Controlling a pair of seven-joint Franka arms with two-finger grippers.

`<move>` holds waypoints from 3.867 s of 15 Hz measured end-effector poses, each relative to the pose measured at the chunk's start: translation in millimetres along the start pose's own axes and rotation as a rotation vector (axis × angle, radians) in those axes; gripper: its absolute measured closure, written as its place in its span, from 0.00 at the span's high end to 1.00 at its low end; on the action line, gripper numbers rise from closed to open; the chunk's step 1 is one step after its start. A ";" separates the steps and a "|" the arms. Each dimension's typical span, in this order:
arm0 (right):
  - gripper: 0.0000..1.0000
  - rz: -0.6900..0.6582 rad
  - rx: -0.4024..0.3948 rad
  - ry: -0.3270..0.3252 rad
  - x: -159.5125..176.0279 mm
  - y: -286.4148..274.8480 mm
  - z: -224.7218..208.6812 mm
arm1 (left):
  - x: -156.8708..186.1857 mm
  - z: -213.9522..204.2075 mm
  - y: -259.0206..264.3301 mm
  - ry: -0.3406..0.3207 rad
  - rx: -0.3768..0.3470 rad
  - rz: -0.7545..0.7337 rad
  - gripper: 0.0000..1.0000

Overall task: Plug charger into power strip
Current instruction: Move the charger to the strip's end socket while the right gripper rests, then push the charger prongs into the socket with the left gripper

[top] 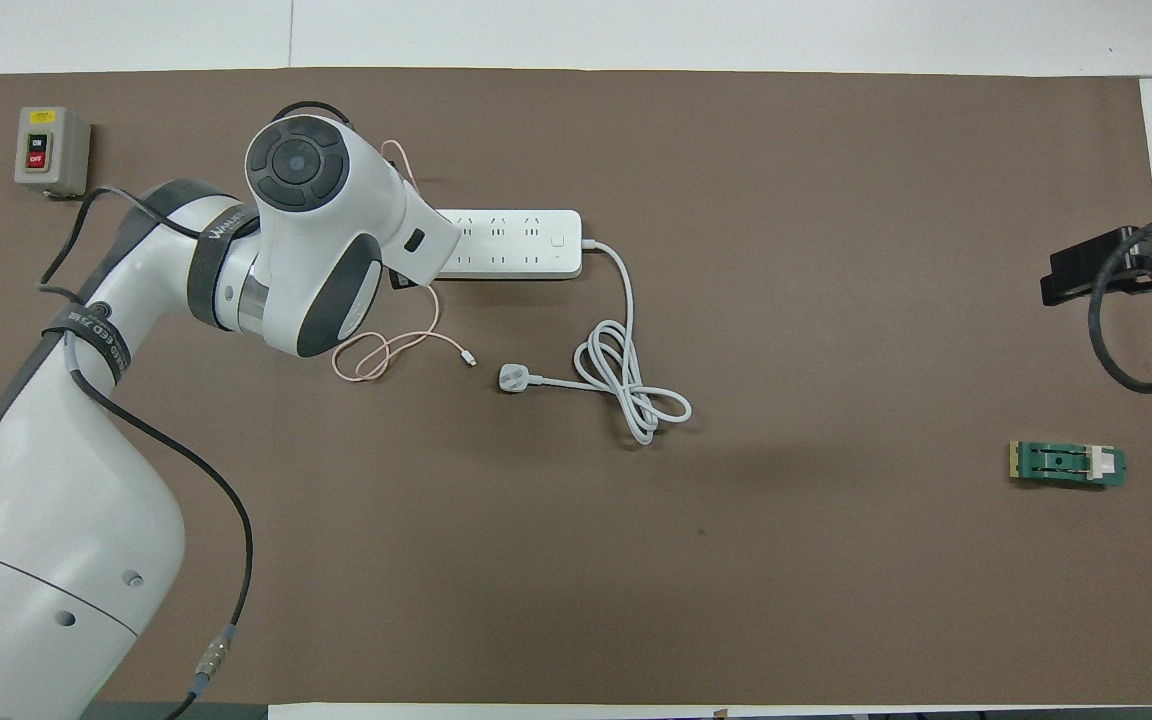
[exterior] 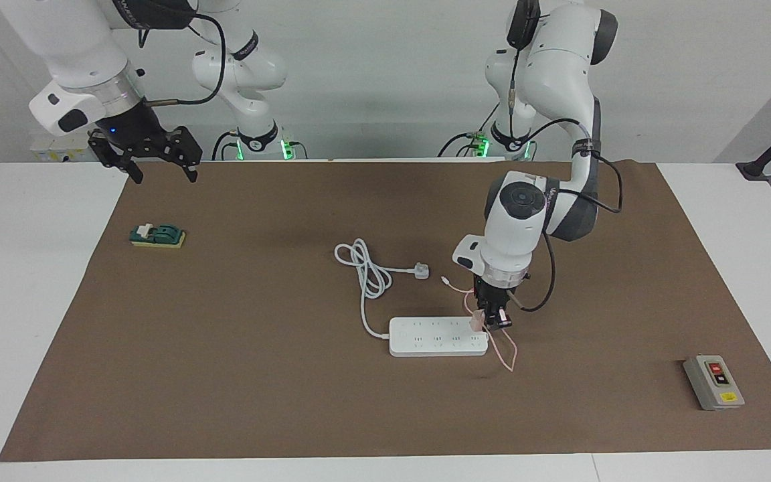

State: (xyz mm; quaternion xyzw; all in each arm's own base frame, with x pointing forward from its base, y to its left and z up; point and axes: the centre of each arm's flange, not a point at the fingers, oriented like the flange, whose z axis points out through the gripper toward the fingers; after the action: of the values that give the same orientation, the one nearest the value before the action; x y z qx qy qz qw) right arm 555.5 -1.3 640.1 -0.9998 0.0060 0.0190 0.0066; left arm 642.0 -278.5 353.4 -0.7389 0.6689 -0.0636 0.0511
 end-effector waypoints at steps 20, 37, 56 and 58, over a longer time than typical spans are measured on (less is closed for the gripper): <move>1.00 0.017 -0.039 -0.015 -19.2 14.7 27.7 | 8.5 7.0 21.3 -0.044 -0.018 0.022 0.31; 1.00 0.009 -0.040 -0.010 -21.4 10.2 24.4 | 5.7 6.8 25.5 -0.051 -0.025 0.007 0.31; 1.00 0.000 -0.041 -0.038 -24.6 4.7 26.8 | 10.1 9.2 18.6 -0.064 -0.021 0.001 0.31; 1.00 -0.001 -0.041 -0.038 -24.6 4.5 26.8 | 11.2 9.3 14.4 -0.070 -0.042 0.000 0.31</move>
State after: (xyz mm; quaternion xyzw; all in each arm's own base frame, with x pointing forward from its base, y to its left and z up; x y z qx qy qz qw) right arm 529.9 -5.1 614.2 -0.9992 0.0051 0.0383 -0.0140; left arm 630.5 -291.1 342.2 -0.7414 0.6680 -0.0236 0.0587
